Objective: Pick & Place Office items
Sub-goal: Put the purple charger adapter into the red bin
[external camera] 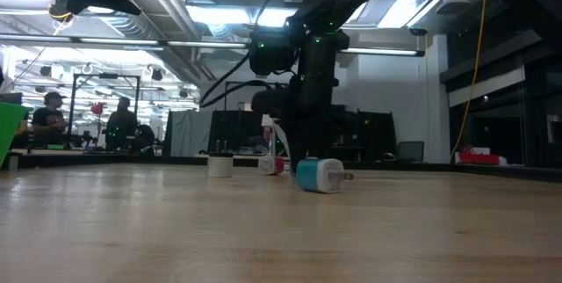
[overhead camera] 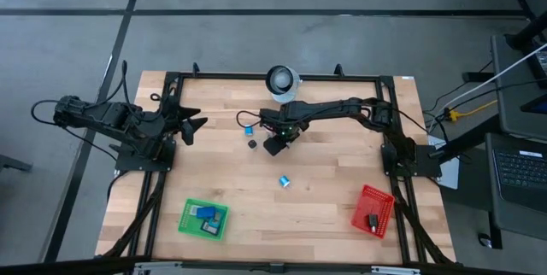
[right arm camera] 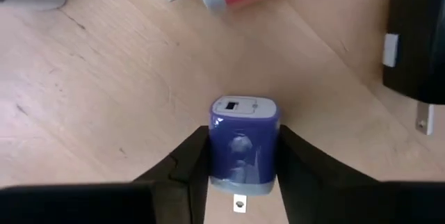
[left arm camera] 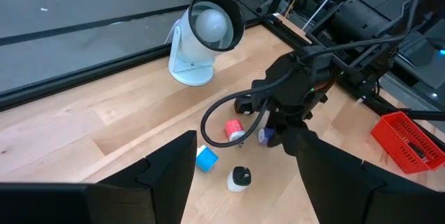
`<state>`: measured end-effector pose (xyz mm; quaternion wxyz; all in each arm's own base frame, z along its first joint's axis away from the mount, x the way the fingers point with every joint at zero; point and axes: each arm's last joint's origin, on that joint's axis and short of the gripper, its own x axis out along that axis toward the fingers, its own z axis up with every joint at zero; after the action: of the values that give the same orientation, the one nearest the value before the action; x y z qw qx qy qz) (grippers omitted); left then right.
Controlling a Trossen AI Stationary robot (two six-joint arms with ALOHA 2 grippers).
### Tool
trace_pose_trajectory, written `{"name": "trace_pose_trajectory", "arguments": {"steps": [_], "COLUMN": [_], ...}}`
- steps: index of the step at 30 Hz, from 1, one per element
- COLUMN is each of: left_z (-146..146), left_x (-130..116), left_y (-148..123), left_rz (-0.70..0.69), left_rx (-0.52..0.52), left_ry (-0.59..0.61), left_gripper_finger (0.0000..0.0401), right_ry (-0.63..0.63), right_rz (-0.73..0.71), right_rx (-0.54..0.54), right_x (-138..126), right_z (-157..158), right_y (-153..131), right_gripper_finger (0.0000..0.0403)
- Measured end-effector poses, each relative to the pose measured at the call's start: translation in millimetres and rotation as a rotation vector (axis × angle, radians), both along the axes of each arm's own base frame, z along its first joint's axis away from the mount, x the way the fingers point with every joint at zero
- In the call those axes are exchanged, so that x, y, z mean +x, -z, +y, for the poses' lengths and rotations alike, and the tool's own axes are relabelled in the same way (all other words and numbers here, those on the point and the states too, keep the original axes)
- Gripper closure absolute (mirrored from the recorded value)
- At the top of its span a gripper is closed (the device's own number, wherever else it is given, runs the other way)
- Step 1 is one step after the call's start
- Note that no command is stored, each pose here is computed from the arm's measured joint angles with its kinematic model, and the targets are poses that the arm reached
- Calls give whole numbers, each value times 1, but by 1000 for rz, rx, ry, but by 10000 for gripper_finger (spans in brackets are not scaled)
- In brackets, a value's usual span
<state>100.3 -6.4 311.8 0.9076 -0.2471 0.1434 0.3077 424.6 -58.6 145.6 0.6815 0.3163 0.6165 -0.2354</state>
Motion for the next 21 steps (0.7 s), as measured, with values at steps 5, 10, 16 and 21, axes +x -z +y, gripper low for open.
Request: {"name": "trace_pose_trajectory", "arguments": {"steps": [5,10,16,21], "left_z": [0,0,0,0], "left_x": [0,0,0,0], "left_y": [0,0,0,0], "left_rz": [0,0,-1,2], "left_rx": [0,0,-1,-6], "left_ry": [0,0,0,-4], "left_gripper_finger": [162,162,162,162], "right_ry": [2,27,-40,-131], "right_rz": [-142,-533,-1045,-1335], "right_rx": [66,127,120,12], "right_x": [10,39,61,42], "right_z": [-1,-7,-18,-14], "right_y": [-10,-55,-135,-207], "right_gripper_finger": [274,274,274,274]}}
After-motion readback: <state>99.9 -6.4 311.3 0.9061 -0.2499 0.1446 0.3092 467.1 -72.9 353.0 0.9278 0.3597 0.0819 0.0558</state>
